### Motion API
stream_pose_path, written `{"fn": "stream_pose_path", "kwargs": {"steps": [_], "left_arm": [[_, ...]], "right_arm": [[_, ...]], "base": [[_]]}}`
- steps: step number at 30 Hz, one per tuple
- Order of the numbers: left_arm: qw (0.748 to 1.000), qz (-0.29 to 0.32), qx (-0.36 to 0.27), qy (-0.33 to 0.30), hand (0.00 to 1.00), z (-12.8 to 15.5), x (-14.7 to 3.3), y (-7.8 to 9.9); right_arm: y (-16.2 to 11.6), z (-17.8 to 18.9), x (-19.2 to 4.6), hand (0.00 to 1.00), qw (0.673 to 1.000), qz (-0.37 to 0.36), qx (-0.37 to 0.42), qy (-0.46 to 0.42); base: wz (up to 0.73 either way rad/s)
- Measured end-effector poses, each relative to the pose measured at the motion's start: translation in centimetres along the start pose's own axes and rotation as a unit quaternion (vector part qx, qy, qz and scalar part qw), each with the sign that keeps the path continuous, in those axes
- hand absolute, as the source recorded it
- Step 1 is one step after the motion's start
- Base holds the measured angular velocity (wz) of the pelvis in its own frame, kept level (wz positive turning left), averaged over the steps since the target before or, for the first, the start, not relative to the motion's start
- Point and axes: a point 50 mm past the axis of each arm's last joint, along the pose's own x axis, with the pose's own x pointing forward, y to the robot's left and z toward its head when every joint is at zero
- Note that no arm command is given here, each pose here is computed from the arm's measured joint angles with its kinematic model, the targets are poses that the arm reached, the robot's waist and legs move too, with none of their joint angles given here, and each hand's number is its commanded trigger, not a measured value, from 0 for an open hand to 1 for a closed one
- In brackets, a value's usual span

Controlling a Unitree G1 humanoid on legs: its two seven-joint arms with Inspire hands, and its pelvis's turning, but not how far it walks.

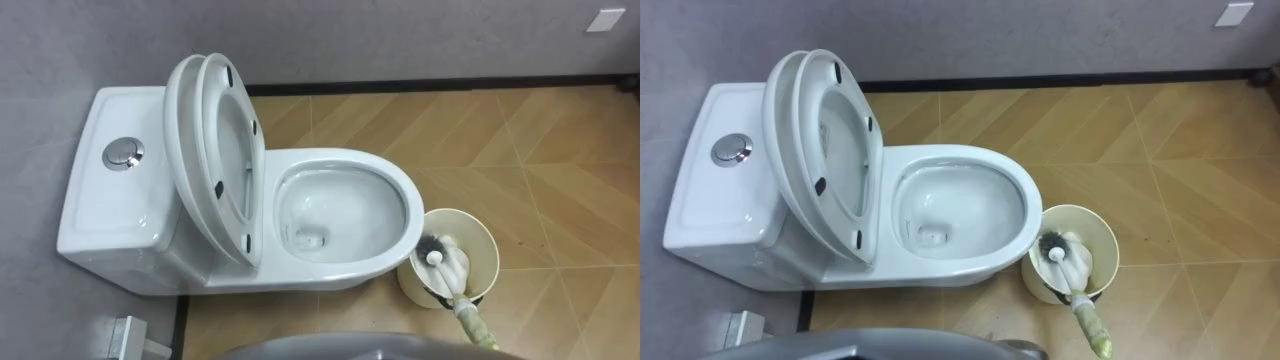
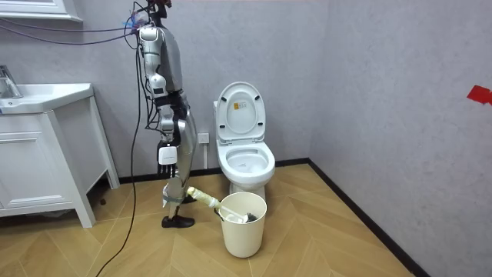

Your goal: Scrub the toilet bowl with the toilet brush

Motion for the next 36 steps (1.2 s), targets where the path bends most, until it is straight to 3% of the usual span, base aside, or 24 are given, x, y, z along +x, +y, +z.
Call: {"fn": "stream_pose_path", "kwargs": {"steps": [22, 36], "left_arm": [[0.999, 0.046, 0.011, -0.020, 0.00, 0.6, -0.1, 0.9], [0.995, 0.087, 0.006, -0.043, 0.00, 0.9, -0.2, 1.4]], "right_arm": [[-1.1, 0.5, -0.1, 0.00, 0.996, -0.073, 0.038, -0.028], [-3.1, 2.7, -1.0, 0.00, 0.973, -0.173, 0.097, -0.115]], "base": [[0.00], [0.00]]}}
